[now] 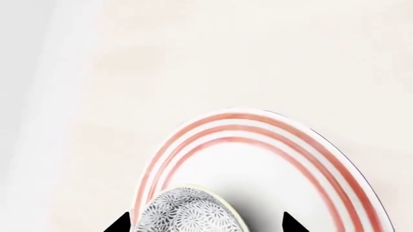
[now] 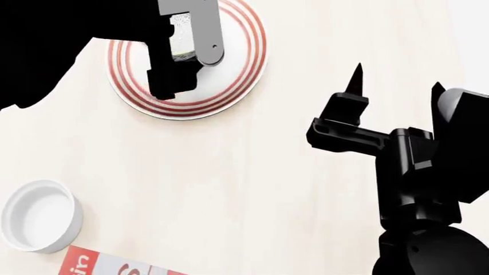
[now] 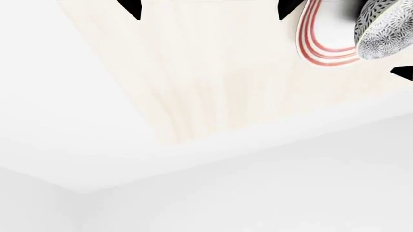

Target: Pick the akita bowl next to the ramekin and place it on the plate.

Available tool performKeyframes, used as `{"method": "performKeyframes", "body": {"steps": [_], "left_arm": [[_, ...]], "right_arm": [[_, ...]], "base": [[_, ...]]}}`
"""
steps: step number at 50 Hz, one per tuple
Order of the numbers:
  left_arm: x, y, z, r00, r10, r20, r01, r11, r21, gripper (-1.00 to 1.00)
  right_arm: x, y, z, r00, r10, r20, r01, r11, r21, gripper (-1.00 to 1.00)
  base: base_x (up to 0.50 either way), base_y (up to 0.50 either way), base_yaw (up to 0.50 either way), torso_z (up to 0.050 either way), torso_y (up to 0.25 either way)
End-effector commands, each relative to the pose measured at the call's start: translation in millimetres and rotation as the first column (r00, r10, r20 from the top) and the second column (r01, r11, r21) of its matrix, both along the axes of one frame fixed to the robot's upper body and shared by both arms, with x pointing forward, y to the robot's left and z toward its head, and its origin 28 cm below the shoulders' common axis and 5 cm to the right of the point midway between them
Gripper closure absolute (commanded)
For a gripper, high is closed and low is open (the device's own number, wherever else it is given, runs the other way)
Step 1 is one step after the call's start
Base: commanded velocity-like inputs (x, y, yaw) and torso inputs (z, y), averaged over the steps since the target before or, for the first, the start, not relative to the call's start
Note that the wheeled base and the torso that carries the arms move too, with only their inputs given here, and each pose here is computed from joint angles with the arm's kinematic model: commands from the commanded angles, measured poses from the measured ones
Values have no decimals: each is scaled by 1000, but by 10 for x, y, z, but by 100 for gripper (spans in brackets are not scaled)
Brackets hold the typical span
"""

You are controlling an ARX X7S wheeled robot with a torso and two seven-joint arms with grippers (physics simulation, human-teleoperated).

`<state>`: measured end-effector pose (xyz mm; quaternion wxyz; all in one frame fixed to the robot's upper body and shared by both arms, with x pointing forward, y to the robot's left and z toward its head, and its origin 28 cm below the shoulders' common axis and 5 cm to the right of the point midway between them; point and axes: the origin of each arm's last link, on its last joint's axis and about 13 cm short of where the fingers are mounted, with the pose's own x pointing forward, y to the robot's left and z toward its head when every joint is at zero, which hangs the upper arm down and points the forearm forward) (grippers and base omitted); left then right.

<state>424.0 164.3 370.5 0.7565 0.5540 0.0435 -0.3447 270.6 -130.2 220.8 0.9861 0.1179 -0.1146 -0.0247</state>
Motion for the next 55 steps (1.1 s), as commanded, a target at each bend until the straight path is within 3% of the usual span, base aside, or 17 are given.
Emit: {"method": "performKeyframes", "body": {"steps": [1, 28, 44, 55], "left_arm": [[-60, -51, 146, 999, -22, 44, 23, 999, -33, -100], [-195, -224, 401, 988, -90, 124, 106, 986, -127, -100], [-351, -300, 545, 970, -115, 212, 165, 958, -234, -100], [-539, -270, 462, 958, -91, 273, 180, 930, -320, -100]], "right_arm": [[4, -2, -11, 1000, -1, 1, 1, 1000, 0, -100], [-14, 3, 6, 1000, 0, 2, 0, 1000, 1, -100], [-37, 6, 36, 1000, 1, 3, -1, 1000, 1, -100], [-13, 1, 16, 1000, 1, 3, -1, 1000, 0, -100]], "base": [[0, 0, 0, 0, 0], [0, 0, 0, 0, 0], [0, 0, 0, 0, 0], [0, 0, 0, 0, 0]]}}
